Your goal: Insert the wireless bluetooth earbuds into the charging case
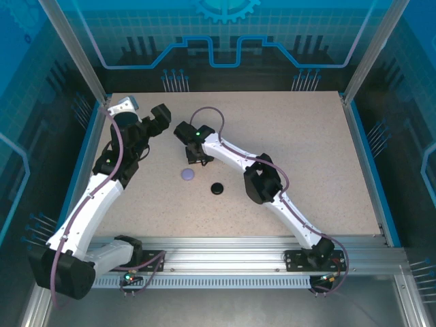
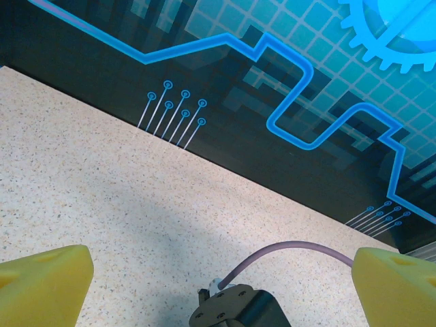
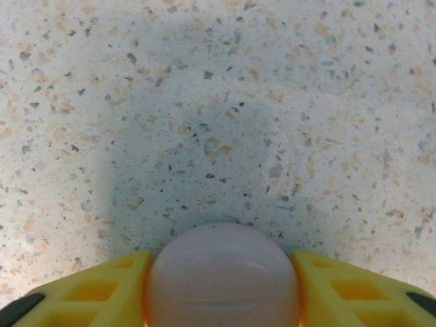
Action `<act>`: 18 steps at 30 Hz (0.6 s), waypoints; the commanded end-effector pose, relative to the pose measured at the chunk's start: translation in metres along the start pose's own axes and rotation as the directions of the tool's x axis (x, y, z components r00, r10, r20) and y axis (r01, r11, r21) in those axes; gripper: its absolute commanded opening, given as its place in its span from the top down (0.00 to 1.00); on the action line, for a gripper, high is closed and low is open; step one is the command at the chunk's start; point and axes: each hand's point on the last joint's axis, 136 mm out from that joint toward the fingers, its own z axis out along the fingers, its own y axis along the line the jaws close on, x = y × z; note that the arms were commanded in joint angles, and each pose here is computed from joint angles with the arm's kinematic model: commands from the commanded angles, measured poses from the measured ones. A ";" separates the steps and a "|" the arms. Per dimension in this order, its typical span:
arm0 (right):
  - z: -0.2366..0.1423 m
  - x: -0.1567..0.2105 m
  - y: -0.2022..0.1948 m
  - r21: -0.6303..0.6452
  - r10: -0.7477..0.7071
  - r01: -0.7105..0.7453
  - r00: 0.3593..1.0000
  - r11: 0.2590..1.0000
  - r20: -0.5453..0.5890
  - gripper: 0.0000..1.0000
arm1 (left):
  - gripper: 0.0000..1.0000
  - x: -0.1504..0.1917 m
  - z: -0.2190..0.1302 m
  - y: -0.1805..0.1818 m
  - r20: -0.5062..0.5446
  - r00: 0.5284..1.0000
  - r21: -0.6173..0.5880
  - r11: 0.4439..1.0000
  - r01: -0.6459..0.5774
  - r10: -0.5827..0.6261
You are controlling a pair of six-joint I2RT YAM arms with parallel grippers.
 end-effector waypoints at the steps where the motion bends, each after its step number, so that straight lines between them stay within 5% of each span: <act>1: 0.015 0.017 0.000 0.025 -0.018 0.019 0.999 1.000 -0.049 0.60 | 0.01 0.002 -0.002 0.012 0.005 1.000 -0.040 0.999 0.021 -0.021; 7: -0.010 0.003 0.001 -0.011 -0.014 0.014 1.000 1.000 -0.011 0.66 | 0.01 0.016 0.000 0.019 -0.047 0.999 -0.067 0.998 0.015 -0.018; 18: -0.116 -0.052 -0.039 -0.113 0.105 -0.087 0.982 0.990 0.159 0.69 | 0.01 0.045 0.011 0.008 -0.128 0.991 0.036 0.998 0.050 -0.045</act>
